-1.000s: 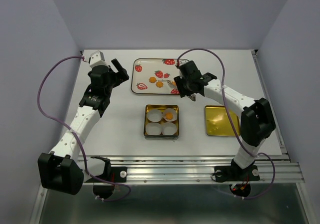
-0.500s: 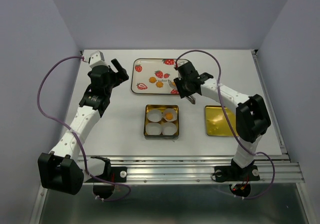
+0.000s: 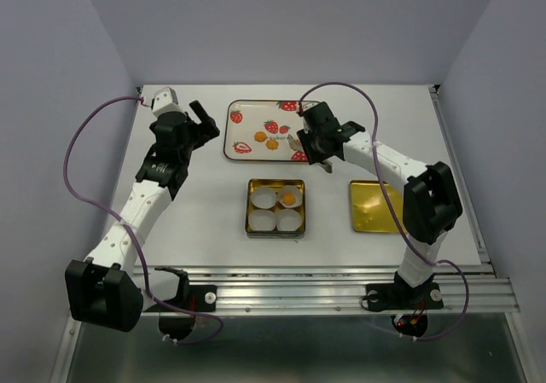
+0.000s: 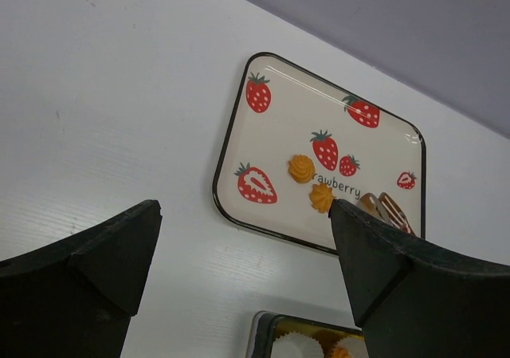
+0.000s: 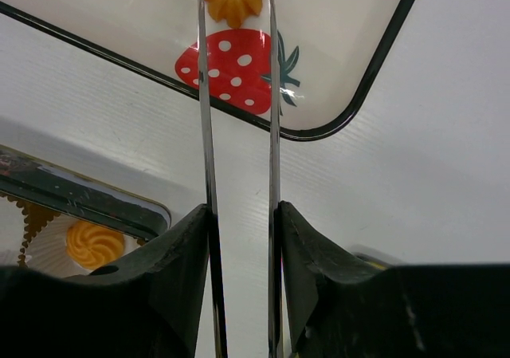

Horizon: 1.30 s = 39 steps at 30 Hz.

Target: Pack the cookies

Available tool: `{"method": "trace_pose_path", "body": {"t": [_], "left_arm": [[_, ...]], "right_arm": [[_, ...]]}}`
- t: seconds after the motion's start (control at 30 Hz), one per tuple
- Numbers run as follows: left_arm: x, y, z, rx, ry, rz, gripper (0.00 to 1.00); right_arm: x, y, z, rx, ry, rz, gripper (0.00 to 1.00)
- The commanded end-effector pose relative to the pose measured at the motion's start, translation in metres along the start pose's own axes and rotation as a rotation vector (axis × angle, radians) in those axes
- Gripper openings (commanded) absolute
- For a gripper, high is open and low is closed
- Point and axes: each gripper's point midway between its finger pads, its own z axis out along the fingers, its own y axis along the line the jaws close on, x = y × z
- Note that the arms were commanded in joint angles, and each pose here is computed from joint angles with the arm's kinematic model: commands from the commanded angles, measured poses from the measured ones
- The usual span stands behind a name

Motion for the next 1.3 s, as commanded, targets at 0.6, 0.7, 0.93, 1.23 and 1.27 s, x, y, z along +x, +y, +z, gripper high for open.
{"method": "trace_pose_path", "body": {"t": [0.6, 0.7, 0.93, 1.23, 1.27], "left_arm": [[-0.017, -0.013, -0.018, 0.062, -0.054, -0.03, 0.99], [-0.017, -0.013, -0.019, 0.063, -0.056, -0.029, 0.99], [-0.016, -0.012, -0.016, 0.059, -0.053, -0.025, 0.99], [-0.011, -0.014, -0.011, 0.066, -0.032, -0.016, 0.99], [-0.01, -0.014, -0.011, 0.065, -0.029, -0.015, 0.99]], "right_arm": [[-0.048, -0.005, -0.059, -0.051, -0.187, 0.025, 0.35], [-0.05, -0.005, -0.06, -0.048, -0.19, 0.03, 0.33], [-0.041, -0.01, -0.073, -0.036, -0.176, 0.053, 0.33], [-0.024, -0.008, -0.084, -0.044, -0.073, 0.09, 0.32], [-0.022, -0.009, -0.084, -0.039, -0.06, 0.087, 0.32]]}}
